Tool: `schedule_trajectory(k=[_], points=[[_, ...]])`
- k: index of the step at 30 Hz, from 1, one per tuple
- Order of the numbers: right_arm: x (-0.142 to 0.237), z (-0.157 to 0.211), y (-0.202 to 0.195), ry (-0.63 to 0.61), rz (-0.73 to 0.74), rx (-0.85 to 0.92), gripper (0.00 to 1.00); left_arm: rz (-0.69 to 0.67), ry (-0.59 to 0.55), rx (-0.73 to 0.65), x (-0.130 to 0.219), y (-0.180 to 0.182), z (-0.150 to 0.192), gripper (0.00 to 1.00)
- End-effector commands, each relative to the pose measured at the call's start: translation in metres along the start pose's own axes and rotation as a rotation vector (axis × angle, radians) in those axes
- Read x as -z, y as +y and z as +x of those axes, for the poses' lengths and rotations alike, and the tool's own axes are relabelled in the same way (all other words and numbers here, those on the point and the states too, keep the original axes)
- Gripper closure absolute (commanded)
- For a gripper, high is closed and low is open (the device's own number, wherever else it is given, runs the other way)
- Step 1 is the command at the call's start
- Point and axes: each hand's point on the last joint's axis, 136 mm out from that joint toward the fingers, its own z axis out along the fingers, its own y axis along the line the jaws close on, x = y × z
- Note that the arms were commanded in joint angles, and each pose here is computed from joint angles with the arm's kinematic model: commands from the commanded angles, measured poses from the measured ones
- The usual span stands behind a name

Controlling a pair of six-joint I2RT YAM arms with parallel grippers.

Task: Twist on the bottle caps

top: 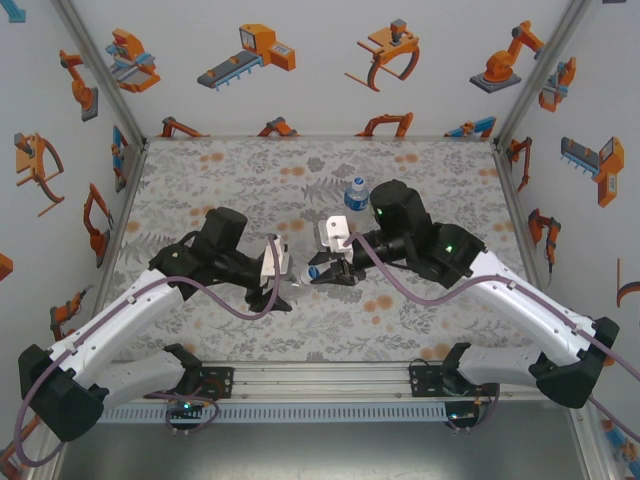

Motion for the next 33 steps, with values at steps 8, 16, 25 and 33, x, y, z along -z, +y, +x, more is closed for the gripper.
schedule_trajectory(k=[8,16,25,33], points=[[-0.0040,0.0023,-0.0017,-0.008,-0.004,0.001,0.61,0.026,-0.035,-0.033,0.0024,-0.0035,-0.0118,1.00],[-0.0048,0.0012,-0.0032,-0.013,-0.002,-0.002,0.64,0.026,-0.036,-0.033,0.0027,-0.0035,-0.0122,1.00],[-0.0059,0.0043,-0.0035,-0.009,0.001,-0.030,0.59,0.023,-0.037,-0.034,0.0032,-0.0032,-0.0125,1.00],[-0.0080,0.0092,-0.0062,-0.004,0.018,-0.098,0.75,0.021,-0.037,-0.037,0.0034,-0.0031,-0.0131,1.00]])
